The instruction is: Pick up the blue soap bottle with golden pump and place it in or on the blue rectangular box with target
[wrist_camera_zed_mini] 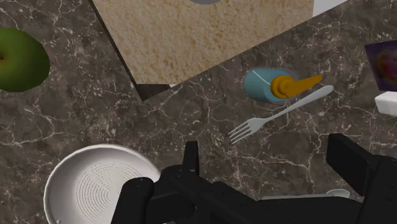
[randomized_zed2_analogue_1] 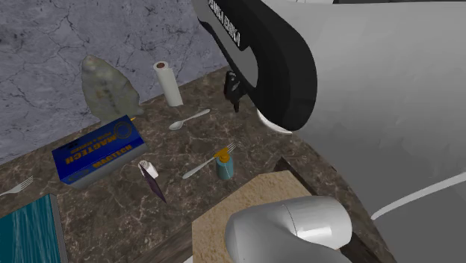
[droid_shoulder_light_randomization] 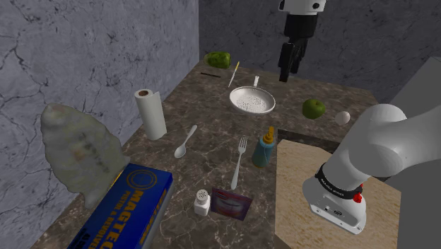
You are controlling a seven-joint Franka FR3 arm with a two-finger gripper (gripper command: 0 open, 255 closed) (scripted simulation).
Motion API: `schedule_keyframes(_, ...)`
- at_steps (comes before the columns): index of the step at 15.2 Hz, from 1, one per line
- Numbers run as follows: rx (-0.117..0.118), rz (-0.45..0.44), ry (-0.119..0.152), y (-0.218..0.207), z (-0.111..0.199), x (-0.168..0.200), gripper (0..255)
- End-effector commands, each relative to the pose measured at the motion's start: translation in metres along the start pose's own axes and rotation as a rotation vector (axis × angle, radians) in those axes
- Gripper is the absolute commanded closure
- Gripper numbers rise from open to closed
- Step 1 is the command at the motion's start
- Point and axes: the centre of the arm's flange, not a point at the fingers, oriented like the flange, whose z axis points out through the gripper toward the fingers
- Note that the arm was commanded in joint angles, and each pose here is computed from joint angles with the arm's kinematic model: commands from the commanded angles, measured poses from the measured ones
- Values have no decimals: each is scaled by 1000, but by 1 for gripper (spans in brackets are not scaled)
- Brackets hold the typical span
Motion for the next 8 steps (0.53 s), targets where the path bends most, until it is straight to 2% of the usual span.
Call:
schedule_keyframes(1,0,0,0,0,0,0,0)
schedule_keyframes(8,-53,32,-44,-49,82,19,0)
